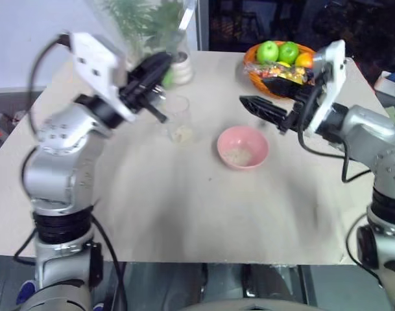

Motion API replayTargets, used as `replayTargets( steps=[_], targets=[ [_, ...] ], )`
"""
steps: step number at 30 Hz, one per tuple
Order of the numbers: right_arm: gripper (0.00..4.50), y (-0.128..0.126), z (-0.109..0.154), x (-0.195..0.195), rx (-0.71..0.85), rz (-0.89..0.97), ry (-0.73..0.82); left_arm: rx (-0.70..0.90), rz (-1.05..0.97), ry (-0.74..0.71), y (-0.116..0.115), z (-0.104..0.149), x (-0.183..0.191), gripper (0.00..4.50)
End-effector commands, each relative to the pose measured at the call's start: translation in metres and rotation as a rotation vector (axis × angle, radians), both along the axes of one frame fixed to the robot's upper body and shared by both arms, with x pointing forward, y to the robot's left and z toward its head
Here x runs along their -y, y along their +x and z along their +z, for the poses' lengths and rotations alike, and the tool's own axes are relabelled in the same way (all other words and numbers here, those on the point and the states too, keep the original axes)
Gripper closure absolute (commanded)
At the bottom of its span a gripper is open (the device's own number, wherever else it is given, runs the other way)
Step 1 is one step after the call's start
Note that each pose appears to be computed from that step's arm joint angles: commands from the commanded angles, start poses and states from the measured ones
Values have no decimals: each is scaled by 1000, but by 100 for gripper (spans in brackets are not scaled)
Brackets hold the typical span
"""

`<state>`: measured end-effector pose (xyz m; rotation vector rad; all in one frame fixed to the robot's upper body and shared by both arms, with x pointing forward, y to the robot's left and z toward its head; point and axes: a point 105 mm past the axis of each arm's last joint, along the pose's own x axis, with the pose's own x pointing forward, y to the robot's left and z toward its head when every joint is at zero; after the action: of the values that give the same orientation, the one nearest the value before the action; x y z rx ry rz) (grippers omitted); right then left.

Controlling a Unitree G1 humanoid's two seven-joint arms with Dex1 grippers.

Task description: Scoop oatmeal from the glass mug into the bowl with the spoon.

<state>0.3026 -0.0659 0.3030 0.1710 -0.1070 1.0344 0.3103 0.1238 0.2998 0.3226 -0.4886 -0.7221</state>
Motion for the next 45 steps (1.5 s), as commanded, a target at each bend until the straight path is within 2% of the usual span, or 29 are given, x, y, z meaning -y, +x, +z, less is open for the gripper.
replayTargets(
  steps=[1, 5, 12, 22, 23, 25, 26, 27, 28, 29, 31, 32, 38, 42, 45],
  targets=[
    [0, -5, 21, -1, -55, 26, 114, 51, -50, 50, -8, -6, 14, 446],
    [0, 1, 19, -6, -145, 35, 156, 48, -77, 70, -4, -18, 17, 446],
    [0, 6, 22, -12, -199, 19, 233, 55, -128, 111, -9, -28, 24, 446],
    [0, 2, 15, -22, -234, 62, 197, 53, -137, 124, -10, -30, 30, 446],
    [54, 2, 15, -23, -236, 64, 191, 54, -140, 125, -10, -30, 31, 450],
    [120, 2, 12, -25, -238, 65, 175, 52, -144, 126, -11, -30, 32, 450],
    [179, 2, 12, -25, -240, 65, 172, 52, -145, 127, -11, -30, 33, 450],
    [203, 2, 11, -26, -241, 65, 171, 54, -147, 133, -12, -31, 33, 450],
    [263, 2, 11, -26, -242, 64, 168, 57, -149, 141, -13, -31, 34, 450],
    [294, 3, 10, -26, -244, 61, 163, 58, -150, 144, -13, -31, 34, 450],
    [397, 4, 9, -26, -245, 55, 157, 67, -159, 163, -15, -32, 36, 450],
    [432, 4, 8, -26, -246, 54, 153, 72, -163, 175, -16, -33, 36, 450],
    [442, 5, 7, -25, -255, 48, 146, 67, -154, 179, -14, -34, 32, 450],
    [450, 10, 6, -15, -263, 9, 155, -26, -186, 79, -18, -31, 20, 306],
    [450, 16, 5, 3, -270, -47, 174, -107, -106, -90, -21, -27, -7, 168]
  ],
)
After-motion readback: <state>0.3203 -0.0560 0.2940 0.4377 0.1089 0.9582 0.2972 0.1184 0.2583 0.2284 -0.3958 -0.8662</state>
